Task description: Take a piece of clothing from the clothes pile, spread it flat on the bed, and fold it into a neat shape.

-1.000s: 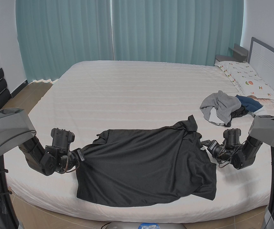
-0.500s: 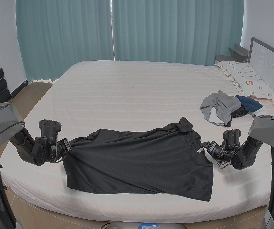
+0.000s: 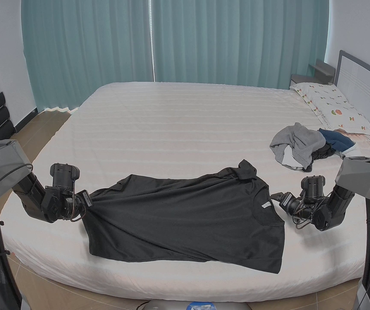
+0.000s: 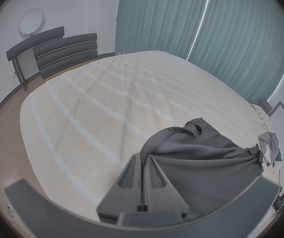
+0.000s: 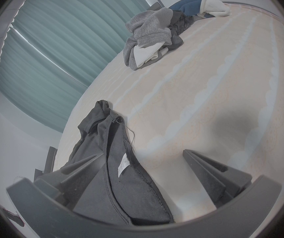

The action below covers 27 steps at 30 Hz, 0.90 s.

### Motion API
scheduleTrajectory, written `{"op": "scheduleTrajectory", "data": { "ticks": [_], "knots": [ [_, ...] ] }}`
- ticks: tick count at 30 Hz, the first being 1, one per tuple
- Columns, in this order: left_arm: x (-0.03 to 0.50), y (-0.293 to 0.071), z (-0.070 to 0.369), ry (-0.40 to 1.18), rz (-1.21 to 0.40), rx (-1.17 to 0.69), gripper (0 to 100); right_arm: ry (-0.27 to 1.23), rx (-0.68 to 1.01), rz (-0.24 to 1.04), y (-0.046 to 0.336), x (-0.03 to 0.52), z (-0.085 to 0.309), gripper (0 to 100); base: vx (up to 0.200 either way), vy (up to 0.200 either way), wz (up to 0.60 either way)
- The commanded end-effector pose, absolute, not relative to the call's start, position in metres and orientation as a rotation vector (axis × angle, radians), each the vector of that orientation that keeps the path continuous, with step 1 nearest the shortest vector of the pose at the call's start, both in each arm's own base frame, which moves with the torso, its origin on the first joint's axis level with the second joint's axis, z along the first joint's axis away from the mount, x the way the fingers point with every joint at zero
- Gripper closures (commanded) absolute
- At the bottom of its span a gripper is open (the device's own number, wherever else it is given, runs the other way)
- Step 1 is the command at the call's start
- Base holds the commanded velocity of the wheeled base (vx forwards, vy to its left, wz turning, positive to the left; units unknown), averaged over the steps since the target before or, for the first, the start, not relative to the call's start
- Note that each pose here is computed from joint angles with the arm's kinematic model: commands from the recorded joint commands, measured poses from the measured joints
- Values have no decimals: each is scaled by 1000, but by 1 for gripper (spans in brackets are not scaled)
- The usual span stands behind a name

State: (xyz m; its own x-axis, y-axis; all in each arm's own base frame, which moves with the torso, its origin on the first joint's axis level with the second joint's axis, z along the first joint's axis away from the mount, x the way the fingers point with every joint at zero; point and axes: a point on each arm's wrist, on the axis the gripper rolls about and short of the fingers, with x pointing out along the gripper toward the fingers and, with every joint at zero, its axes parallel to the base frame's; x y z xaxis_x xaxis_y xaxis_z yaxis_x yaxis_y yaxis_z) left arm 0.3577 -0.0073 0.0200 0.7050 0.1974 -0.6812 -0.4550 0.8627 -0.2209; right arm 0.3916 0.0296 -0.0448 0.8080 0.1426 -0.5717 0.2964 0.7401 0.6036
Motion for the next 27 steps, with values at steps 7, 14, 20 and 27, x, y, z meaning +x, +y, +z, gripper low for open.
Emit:
{"op": "scheduleTrajectory", "data": {
  "ticks": [7,14,20,27],
  "knots": [
    [356,-9,6,751,349,-397,0,644,743,-84,33,390,-44,0,0,0,0],
    [360,-10,5,744,327,-420,0,652,740,-78,36,388,-45,0,0,0,0],
    [377,-16,10,683,250,-622,0,656,751,-80,36,389,-46,0,0,0,0],
    [402,-40,21,619,172,-762,0,650,760,-66,38,389,-47,0,0,0,0]
  ]
}}
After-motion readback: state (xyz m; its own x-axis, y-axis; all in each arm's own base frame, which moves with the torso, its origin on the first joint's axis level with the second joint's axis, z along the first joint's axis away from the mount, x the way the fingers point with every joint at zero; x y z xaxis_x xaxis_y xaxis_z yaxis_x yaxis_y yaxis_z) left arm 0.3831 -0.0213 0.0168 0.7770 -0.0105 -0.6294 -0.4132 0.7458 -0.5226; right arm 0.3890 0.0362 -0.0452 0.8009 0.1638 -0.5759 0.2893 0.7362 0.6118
